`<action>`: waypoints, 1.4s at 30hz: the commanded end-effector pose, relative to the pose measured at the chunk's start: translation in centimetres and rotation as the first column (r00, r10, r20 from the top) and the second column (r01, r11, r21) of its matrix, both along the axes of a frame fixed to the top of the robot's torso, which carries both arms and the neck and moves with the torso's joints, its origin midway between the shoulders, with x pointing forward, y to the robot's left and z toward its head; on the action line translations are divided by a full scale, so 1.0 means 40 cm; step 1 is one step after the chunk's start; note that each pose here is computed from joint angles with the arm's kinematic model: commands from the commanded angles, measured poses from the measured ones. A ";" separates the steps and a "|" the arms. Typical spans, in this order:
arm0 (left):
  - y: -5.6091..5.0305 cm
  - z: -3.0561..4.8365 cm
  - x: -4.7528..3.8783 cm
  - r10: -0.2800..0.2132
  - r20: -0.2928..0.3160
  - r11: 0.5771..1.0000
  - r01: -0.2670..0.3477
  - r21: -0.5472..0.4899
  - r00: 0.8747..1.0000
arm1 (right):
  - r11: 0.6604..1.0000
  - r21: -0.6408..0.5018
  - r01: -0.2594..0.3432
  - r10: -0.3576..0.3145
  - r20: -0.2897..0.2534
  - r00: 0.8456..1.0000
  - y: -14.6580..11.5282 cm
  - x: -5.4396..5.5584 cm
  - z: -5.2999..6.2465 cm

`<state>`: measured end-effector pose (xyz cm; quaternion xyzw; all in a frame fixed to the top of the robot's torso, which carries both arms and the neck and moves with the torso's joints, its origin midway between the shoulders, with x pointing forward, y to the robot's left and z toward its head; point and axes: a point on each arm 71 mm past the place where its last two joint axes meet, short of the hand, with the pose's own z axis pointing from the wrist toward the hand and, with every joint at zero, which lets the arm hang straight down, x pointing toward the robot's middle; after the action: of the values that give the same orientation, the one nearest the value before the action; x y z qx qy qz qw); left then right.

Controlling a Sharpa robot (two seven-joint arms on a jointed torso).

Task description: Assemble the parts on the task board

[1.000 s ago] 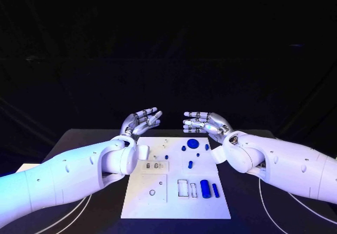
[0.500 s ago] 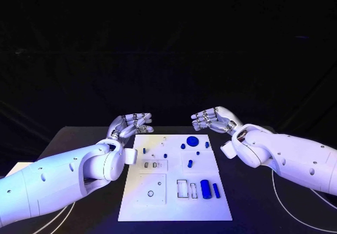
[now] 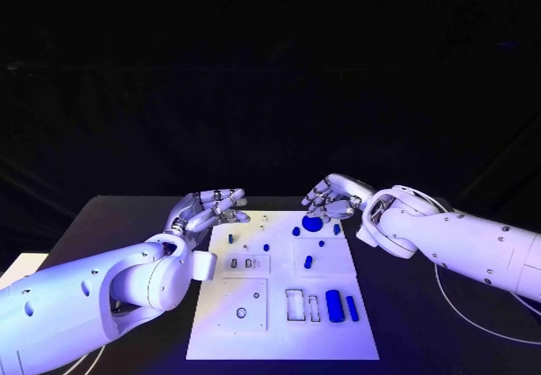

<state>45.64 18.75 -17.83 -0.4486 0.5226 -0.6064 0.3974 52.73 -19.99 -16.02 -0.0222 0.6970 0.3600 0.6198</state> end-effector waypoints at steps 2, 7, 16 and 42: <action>-0.022 0.009 -0.016 -0.049 -0.047 0.998 0.046 -0.049 0.998 | 0.953 -0.303 0.001 0.030 0.098 0.995 0.024 0.001 -0.001; -0.032 0.016 -0.022 -0.062 -0.049 0.997 0.059 -0.059 0.997 | 0.925 -0.379 -0.004 0.057 0.129 0.990 0.044 0.003 0.006; -0.039 0.020 -0.027 -0.074 -0.051 0.995 0.071 -0.066 0.996 | 0.882 -0.470 -0.016 0.093 0.141 0.986 0.075 0.010 0.003; -0.036 0.022 -0.029 -0.076 -0.051 0.995 0.072 -0.067 0.996 | 0.854 -0.519 -0.038 0.125 0.134 0.983 0.114 0.019 -0.006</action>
<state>44.57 17.53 -17.16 -0.4627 0.5298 -0.6162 0.3542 53.45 -15.44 -16.16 -0.2362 0.7099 0.1934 0.6347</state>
